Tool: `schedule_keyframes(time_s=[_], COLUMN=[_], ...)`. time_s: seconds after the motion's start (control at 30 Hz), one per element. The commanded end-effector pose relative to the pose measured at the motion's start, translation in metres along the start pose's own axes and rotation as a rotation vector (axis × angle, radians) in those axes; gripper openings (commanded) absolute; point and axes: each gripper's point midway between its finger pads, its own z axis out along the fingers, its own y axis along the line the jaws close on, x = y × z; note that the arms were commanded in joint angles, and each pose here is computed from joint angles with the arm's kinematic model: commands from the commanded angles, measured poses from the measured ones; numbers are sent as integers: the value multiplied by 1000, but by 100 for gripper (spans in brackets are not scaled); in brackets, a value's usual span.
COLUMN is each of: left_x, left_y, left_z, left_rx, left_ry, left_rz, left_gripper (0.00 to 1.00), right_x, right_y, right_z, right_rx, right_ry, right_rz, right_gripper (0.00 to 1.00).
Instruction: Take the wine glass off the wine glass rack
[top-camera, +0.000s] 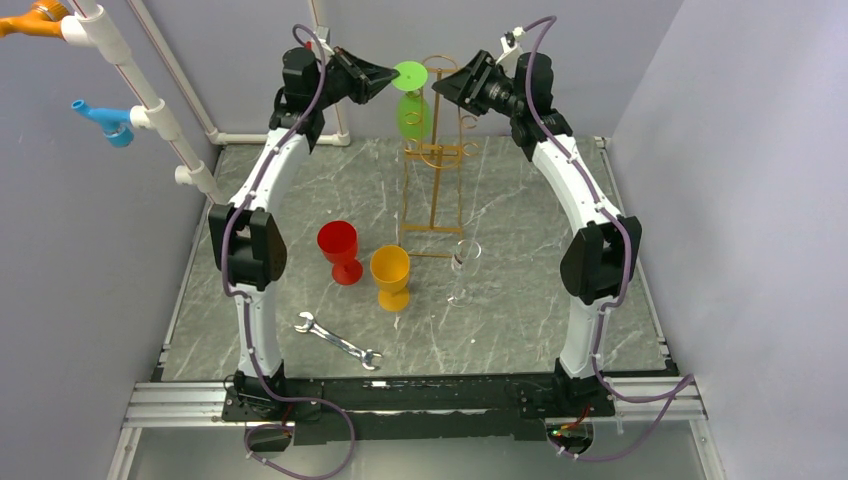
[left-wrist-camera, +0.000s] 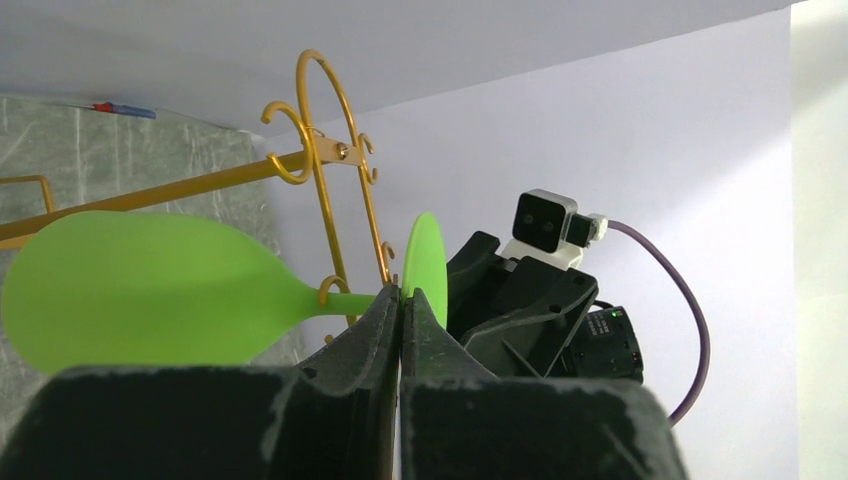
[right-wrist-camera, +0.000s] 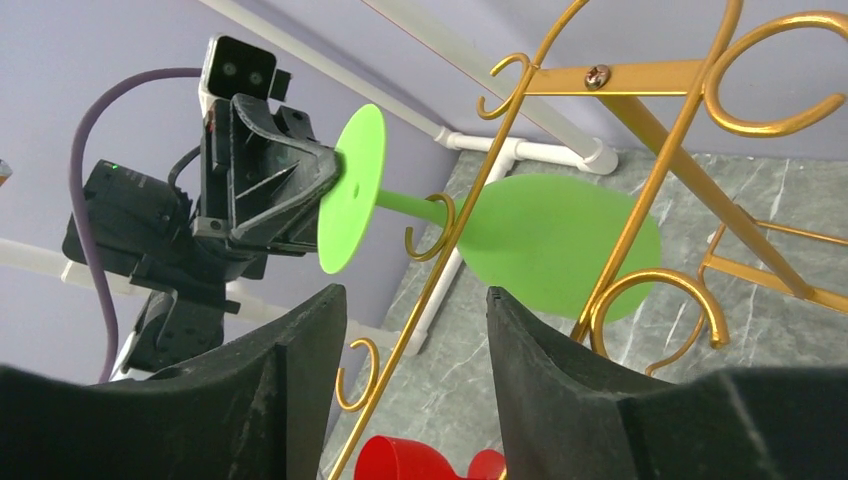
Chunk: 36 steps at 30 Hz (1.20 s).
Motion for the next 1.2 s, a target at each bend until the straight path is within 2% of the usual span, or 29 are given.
schedule_keyframes(time_s=[0.0, 0.17, 0.27, 0.43, 0.8, 1.17], left_x=[-14, -18, -18, -15, -13, -19], left_y=[-53, -50, -50, -51, -25, -34], left_z=[-19, -24, -26, -27, -26, -33], left_rx=[76, 50, 48, 52, -27, -24], left_ry=[-60, -75, -74, -53, -35, -63], left_rz=[86, 98, 98, 87, 79, 131], left_gripper=[0, 0, 0, 0, 0, 0], right_x=[-20, -21, -20, -19, -18, -18], right_y=[36, 37, 36, 37, 36, 38], right_z=[-17, -18, -18, -17, -17, -19], right_rx=[-65, -65, -64, -70, -70, -74], right_ry=[-47, -50, -48, -44, -43, -44], right_rz=[-42, -46, -44, -39, -35, -37], right_gripper=[58, 68, 70, 72, 73, 74])
